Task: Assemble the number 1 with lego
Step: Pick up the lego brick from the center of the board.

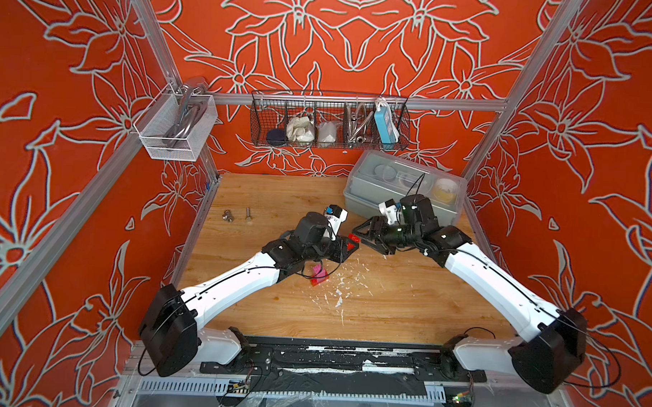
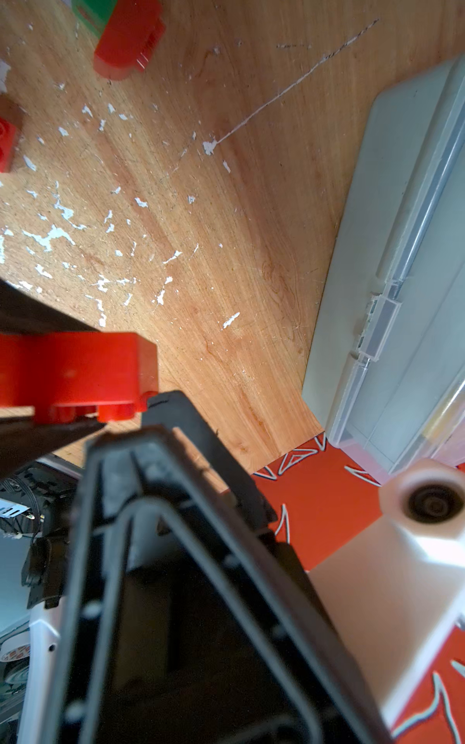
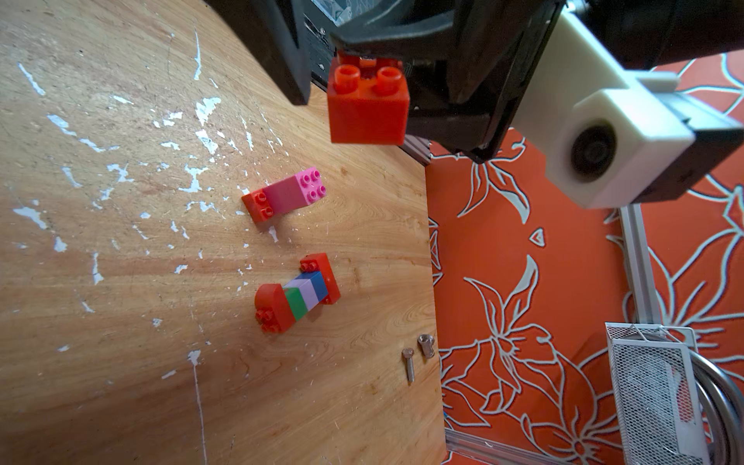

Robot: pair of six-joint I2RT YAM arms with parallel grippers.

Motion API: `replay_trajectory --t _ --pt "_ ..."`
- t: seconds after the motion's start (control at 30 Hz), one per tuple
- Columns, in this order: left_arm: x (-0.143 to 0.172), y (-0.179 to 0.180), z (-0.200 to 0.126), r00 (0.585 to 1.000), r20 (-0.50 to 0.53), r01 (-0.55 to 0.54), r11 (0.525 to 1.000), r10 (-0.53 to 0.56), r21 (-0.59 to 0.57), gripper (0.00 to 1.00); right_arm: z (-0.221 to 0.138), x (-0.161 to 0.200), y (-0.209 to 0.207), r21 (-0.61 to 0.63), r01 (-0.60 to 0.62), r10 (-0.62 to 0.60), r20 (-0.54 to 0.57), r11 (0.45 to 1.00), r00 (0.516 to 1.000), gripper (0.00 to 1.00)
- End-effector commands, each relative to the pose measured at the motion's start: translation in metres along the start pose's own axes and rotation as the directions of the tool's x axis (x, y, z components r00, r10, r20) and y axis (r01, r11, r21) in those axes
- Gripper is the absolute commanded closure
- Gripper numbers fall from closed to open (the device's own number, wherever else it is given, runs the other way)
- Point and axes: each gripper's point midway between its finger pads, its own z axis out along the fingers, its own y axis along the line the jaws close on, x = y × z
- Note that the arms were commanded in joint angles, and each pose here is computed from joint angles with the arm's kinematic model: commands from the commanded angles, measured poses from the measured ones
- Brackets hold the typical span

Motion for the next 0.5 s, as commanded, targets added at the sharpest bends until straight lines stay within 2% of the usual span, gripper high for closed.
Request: replay_trajectory --t 0.0,0.27,0.47 --pt "-0.0048 -0.0083 0.0017 1.0 0.006 -0.005 1.0 0.005 0.03 0.92 0.0074 0.0003 -0.0005 -0.005 -0.005 0.005 -0.005 1.0 1.0 0.44" --pt "-0.0103 -0.0117 0.0038 1.0 0.012 -0.013 0.999 0.012 0.038 0.92 0.0144 0.0014 -0.0009 -0.003 -0.01 0.01 -0.03 1.0 1.0 0.55" --pt "-0.0117 -0.0099 0.0063 1.0 0.013 -0.009 1.0 0.008 0.03 0.92 0.0167 0.005 -0.0032 0.018 -0.012 0.013 -0.046 1.0 0.999 0.58"
